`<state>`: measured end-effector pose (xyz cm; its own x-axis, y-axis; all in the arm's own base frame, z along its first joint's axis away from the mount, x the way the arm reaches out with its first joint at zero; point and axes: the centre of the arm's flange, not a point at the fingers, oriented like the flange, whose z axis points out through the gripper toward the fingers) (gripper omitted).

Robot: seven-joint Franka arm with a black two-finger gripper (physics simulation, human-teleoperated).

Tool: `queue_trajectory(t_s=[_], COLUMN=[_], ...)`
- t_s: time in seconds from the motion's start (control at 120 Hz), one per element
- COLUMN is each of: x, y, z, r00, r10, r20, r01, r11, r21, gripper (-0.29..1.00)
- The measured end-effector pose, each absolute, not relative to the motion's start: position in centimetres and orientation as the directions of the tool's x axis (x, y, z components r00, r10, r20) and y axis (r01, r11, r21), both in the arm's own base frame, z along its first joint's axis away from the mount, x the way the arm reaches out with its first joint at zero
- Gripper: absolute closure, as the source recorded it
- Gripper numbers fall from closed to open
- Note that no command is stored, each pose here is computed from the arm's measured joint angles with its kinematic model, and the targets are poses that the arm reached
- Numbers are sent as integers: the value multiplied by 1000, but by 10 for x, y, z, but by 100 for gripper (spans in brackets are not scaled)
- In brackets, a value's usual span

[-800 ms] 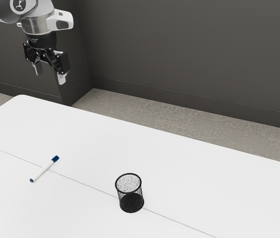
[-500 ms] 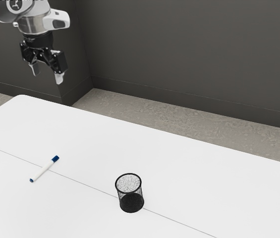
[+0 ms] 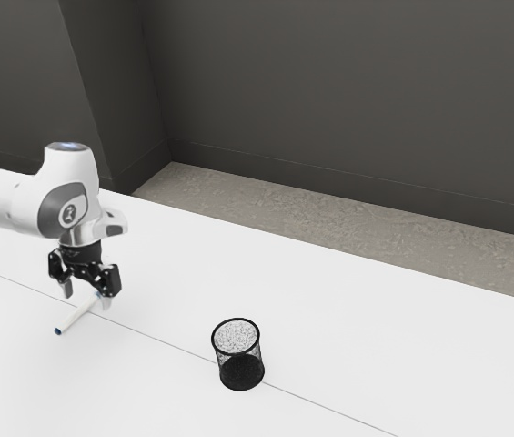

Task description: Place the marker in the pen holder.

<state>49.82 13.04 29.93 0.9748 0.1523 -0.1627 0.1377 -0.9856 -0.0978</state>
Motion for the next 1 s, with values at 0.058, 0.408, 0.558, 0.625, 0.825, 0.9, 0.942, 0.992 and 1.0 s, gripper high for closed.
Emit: queue_trajectory(t_s=[0.058,0.408,0.558,0.625,0.825,0.9,0.942,0.992,1.0], x=[502,478,491,494,517,529,531,530,530], y=[130,149,162,173,177,173,172,175,176], z=[290,273,279,277,271,266,262,258,258], r00=[978,991,997,997,999,1000,999,999,999], r10=[153,120,82,76,27,17,23,36,38], r20=[-140,-60,-5,2,19,25,23,23,23], r01=[140,115,81,76,29,20,26,38,40], r11=[-985,-990,-992,-991,-990,-991,-992,-993,-993], r21=[-98,-80,-101,-112,-135,-131,-123,-112,-111], gripper=[1,12,22,26,32,32,32,32,32])
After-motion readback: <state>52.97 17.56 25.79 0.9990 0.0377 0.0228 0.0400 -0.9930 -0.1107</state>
